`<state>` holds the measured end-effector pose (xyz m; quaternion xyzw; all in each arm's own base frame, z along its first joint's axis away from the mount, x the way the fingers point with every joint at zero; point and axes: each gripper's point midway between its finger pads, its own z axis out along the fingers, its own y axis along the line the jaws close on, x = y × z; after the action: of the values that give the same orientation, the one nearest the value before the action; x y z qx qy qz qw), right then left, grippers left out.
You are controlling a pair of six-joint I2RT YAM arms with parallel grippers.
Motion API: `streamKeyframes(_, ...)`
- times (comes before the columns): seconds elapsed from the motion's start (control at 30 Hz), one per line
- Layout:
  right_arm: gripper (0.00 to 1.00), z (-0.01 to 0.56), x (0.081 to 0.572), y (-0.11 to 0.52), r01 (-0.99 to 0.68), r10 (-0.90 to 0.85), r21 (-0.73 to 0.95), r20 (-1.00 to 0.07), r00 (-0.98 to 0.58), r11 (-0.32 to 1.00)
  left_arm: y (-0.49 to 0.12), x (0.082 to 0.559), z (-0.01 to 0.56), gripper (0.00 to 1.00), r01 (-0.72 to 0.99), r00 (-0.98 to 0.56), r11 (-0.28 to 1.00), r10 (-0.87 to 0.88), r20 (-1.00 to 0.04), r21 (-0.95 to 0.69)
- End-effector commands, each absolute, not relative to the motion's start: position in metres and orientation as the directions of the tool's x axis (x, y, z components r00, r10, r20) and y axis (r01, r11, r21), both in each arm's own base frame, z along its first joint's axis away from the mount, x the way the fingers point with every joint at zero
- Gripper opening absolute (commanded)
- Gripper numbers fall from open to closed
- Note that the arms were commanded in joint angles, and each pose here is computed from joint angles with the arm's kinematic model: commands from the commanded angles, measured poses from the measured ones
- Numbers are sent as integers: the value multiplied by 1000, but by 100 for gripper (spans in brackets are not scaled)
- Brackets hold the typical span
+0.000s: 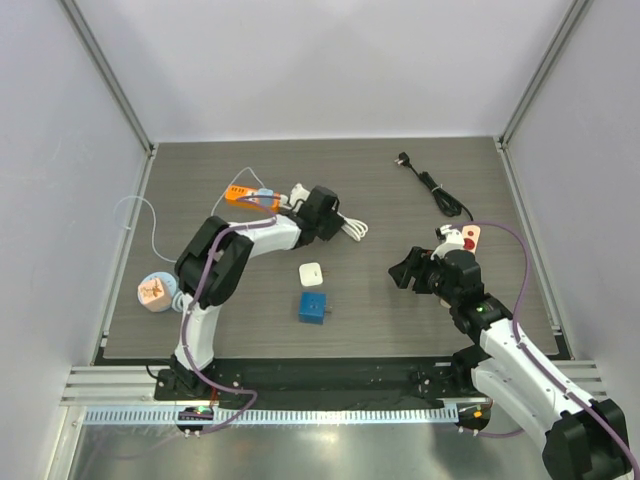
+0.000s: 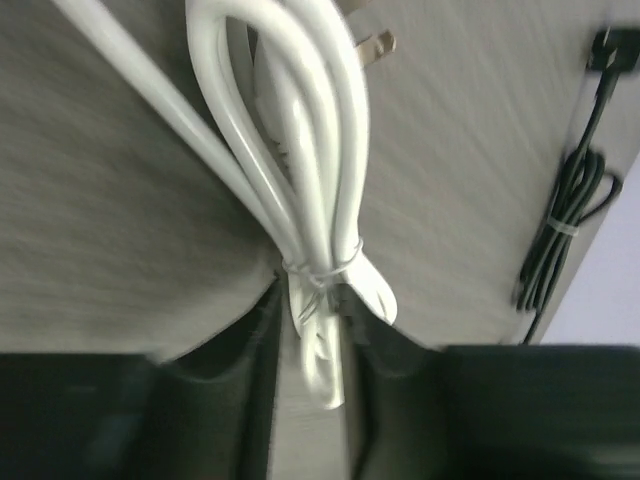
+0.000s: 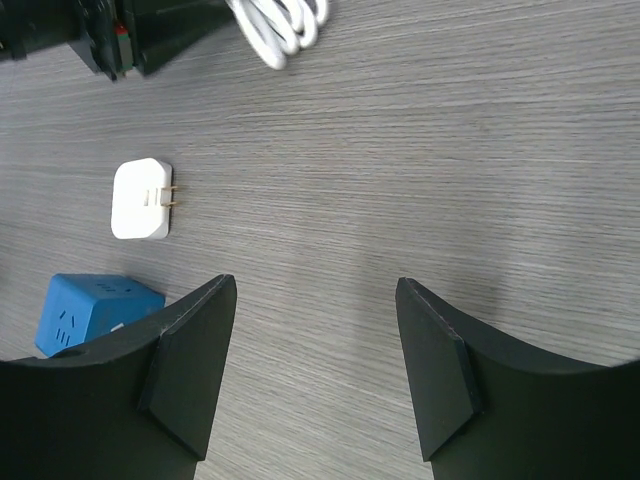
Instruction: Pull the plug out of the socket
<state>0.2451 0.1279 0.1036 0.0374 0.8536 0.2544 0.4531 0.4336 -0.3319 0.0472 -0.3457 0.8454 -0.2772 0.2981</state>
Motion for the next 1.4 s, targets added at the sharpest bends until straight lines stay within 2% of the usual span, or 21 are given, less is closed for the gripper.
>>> streamKeyframes(0.0,70,115,253,127,-178,300,459,-782,-546,871,-360,425,80,35,-314,-632,594,-713,-304,-741)
streamKeyframes(0.03,70,115,253,127,-176,300,458,-781,-547,872,-368,420,83,44,-283,-655,610,-687,-316,-740)
streamKeyframes(0.1,71,113,252,127,-175,297,456,-779,-552,873,-373,415,92,53,-252,-673,616,-666,-322,-746)
streamKeyframes(0.13,71,114,252,127,-176,300,459,-779,-551,871,-376,410,93,62,-240,-689,618,-652,-317,-748)
streamKeyframes(0.27,70,111,252,127,-170,298,457,-776,-555,873,-374,402,125,76,-135,-712,646,-590,-379,-751)
streamKeyframes(0.33,71,111,253,127,-168,298,457,-776,-556,874,-367,398,150,77,-78,-707,676,-555,-438,-733)
streamKeyframes(0.4,71,111,253,128,-170,296,457,-774,-559,873,-347,395,158,78,-50,-686,762,-496,-533,-645)
streamKeyframes(0.43,71,111,253,127,-168,298,456,-775,-557,874,-334,394,179,79,-43,-656,778,-495,-570,-627)
streamKeyframes(0.5,70,110,252,127,-167,298,458,-773,-560,873,-301,389,182,81,-87,-626,855,-446,-640,-511)
streamKeyframes(0.57,70,110,253,127,-169,298,457,-775,-558,873,-262,376,178,81,-196,-642,892,-431,-634,-408)
streamKeyframes(0.6,70,109,253,127,-166,298,457,-773,-560,874,-242,381,183,84,-267,-612,879,-471,-635,-395)
streamKeyframes(0.7,70,110,252,127,-169,299,458,-775,-557,873,-191,378,181,84,-433,-581,846,-527,-621,-312)
streamKeyframes(0.8,70,111,252,127,-172,300,459,-777,-554,872,-162,383,175,84,-505,-591,828,-537,-602,-242)
streamKeyframes(0.97,71,112,252,127,-173,299,459,-778,-553,872,-150,404,171,84,-518,-587,838,-493,-643,-170)
streamKeyframes(1.1,70,112,252,128,-178,298,459,-778,-553,870,-158,421,169,86,-532,-572,827,-508,-644,-180)
streamKeyframes(1.37,71,111,251,129,-178,296,460,-776,-557,870,-152,443,130,86,-639,-570,767,-523,-634,-57)
